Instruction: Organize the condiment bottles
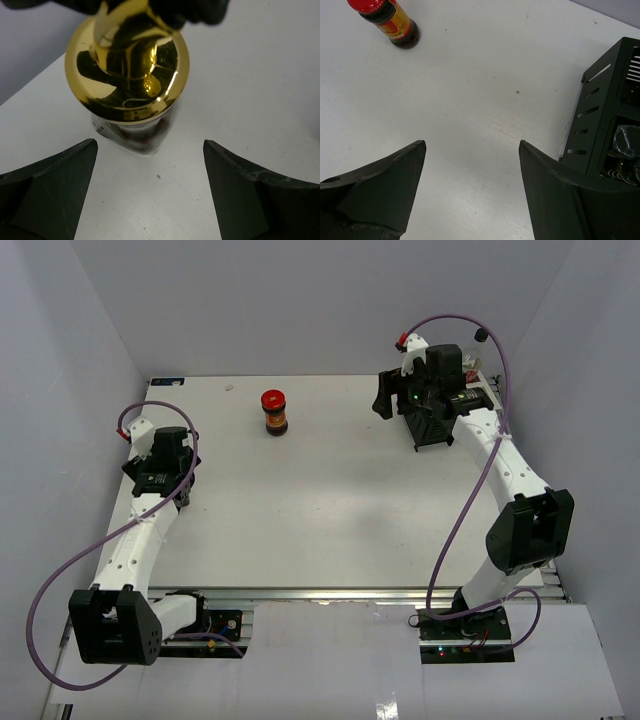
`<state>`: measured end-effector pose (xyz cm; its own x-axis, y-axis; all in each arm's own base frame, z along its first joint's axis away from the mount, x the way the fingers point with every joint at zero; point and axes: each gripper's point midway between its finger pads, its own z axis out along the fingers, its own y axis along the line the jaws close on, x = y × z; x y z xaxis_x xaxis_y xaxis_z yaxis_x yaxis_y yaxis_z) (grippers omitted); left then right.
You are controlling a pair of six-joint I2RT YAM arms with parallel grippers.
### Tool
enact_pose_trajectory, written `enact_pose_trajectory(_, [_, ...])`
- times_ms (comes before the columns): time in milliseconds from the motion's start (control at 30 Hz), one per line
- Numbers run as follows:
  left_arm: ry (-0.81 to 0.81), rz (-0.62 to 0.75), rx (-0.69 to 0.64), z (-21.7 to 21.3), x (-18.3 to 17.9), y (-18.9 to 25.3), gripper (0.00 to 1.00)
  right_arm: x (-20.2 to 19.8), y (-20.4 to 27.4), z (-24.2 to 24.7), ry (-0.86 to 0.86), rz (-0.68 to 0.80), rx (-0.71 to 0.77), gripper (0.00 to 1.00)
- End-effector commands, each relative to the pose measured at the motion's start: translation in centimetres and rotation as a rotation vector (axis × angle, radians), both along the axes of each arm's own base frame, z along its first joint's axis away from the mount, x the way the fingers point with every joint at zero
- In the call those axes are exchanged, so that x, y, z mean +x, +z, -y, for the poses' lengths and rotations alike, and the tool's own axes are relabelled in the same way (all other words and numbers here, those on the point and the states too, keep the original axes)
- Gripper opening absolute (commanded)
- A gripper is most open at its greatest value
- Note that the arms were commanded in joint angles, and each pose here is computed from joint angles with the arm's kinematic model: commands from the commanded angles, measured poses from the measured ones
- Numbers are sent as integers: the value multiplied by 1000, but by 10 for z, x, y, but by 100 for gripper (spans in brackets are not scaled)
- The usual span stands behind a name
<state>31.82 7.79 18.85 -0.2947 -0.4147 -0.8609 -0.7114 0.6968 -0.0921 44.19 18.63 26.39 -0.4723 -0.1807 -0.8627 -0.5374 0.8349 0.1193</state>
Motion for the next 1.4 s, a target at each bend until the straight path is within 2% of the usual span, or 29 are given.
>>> enact_pose_trajectory(0, [-24, 59, 14, -4, 7, 13, 98, 7, 16, 8, -16, 72, -4, 82])
enact_pose_trajectory(233, [22, 44, 6, -20, 9, 8, 98, 9, 12, 13, -26, 66, -9, 82])
enact_pose_trajectory(400, [-50, 67, 7, -15, 18, 8, 98, 8, 11, 15, -29, 68, -9, 82])
enact_pose_trajectory(833, [-29, 32, 32, -28, 21, -1, 98, 10, 10, 21, -37, 69, -13, 81])
enact_pose_trajectory(1133, [-68, 57, 53, -34, 30, 3, 98, 12, 12, 26, -39, 74, -2, 82])
enact_pose_trajectory(1267, [-101, 65, 42, -30, 35, 0, 96, 13, 11, 26, -31, 69, 9, 82])
enact_pose_trajectory(1367, [-134, 59, 25, -25, 40, -5, 90, 13, 10, 28, -38, 68, 6, 82])
